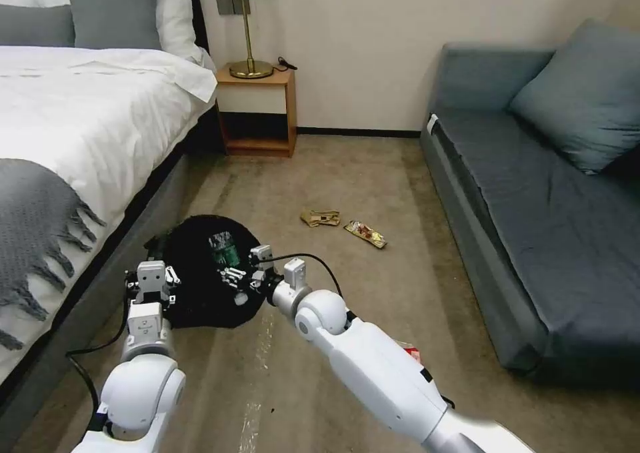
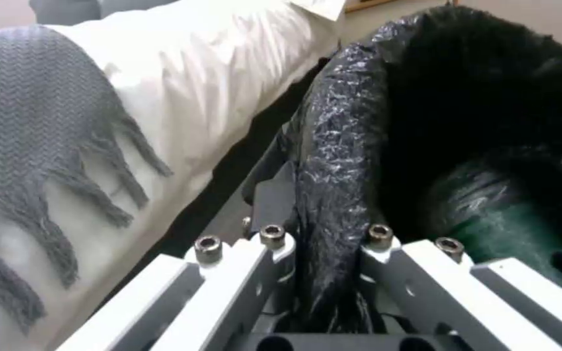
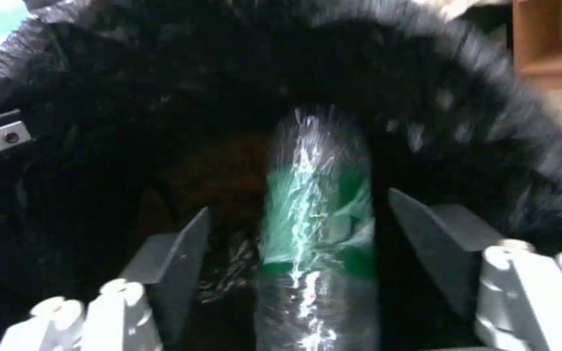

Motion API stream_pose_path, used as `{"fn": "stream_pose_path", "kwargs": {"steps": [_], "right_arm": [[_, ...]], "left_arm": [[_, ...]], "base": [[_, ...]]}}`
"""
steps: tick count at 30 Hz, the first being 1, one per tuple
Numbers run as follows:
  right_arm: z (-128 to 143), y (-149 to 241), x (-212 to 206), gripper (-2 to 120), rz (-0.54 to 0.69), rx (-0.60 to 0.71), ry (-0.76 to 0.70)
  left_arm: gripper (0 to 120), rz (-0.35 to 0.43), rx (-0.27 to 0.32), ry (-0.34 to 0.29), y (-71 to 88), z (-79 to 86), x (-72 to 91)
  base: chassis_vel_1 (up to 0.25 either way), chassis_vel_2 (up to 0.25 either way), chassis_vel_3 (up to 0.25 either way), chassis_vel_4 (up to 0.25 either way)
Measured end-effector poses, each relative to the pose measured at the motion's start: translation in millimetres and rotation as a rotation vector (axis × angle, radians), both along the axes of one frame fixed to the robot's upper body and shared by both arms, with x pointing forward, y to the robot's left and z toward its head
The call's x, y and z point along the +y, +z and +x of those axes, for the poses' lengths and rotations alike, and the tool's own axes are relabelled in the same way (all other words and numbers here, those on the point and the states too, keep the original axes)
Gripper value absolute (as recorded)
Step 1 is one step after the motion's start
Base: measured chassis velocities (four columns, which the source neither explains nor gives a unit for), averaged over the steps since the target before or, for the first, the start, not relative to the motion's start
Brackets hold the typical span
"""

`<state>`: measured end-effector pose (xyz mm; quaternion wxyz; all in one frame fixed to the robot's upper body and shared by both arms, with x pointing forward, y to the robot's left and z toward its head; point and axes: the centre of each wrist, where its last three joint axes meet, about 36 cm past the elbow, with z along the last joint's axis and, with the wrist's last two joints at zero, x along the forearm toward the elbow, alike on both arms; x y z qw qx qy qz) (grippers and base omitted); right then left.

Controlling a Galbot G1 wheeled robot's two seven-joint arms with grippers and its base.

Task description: Pick up the trash bin, then pick up the garbage on the floor and place it into the trash bin.

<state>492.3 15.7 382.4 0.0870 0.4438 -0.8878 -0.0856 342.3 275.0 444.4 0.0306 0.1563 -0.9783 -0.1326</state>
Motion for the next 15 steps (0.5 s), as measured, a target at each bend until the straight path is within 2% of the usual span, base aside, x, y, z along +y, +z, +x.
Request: {"fn": "stream_pose_path", "kwargs": {"steps": [2,4,7,12,15], "right_arm": [[0,0,-1,80,-0.006,-0.009,-0.001],[-1,2,-8,91,-0.025,-0.035,0.0],[0,5,-19,98,-0.047,-0.05,-0.001],[5,13,-47,100,-0.101,-0.067,-0.017],[10,18,-71,100,-0.174,-0.061,-0.036]], "left_arm": [[5,0.001,0.001,0.0,-0.2,-0.2,0.1],[5,0.01,0.0,0.004,-0.3,-0.7,2.4],[5,0.022,0.003,0.013,-2.5,-0.8,6.9],[5,0.04,0.004,0.027,-6.8,-0.2,14.9],[5,0.051,0.009,0.035,-9.5,-0.4,19.7]], "base": [[0.0,0.0,0.0,0.0],[0.0,0.0,0.0,0.0],[0.0,0.0,0.0,0.0],[0.0,0.0,0.0,0.0],[0.0,0.0,0.0,0.0]]}}
